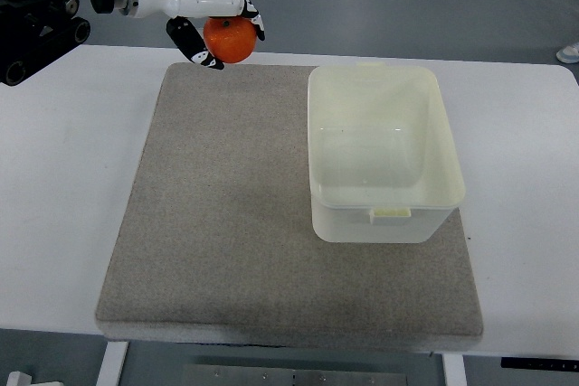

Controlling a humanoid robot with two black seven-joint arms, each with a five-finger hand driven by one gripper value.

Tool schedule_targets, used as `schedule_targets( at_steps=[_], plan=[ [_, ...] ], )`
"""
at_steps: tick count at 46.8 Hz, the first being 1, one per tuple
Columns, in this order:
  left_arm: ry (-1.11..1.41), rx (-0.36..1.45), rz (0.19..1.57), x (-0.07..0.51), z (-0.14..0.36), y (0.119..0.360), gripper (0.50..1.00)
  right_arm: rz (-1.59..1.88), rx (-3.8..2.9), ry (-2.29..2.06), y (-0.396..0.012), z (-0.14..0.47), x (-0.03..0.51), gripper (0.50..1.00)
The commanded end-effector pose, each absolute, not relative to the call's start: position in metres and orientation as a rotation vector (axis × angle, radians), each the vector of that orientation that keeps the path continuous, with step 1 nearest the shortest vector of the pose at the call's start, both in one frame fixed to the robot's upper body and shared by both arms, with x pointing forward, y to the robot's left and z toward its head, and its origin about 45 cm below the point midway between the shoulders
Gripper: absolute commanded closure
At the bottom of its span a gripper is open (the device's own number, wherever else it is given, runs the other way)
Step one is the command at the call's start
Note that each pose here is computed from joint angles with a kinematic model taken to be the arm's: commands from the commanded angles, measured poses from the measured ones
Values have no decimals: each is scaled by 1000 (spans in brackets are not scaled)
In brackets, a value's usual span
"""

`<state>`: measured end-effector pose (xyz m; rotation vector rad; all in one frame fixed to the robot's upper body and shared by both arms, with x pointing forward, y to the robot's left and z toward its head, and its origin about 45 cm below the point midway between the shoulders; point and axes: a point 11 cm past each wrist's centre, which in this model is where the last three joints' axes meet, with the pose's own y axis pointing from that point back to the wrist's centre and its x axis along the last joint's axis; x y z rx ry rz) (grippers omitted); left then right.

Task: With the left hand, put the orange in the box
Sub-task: 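Lift the orange off the mat with the left hand, then carry the orange over the plastic box with the left hand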

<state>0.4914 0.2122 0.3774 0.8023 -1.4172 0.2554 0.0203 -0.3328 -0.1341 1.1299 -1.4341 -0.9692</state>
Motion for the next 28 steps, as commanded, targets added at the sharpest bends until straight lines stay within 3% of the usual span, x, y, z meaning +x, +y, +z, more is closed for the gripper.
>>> schedule_targets(
  at_steps=[1,6,13,28],
  plan=[
    [-1428,771,259,491,384,203,1000,-970,1130,-1433,-333,-134,20,556],
    [-1442,720,244,489,387,179,1000,-969,1129,-1434,-333,-134,20,556],
    [-1452,676,262,488,396,168,1000,-969,1129,-1434,-333,-134,20,556],
    [-1457,598,178,477,384,120,1000,-969,1131,-1434,-333,-134,21,556]
  ],
)
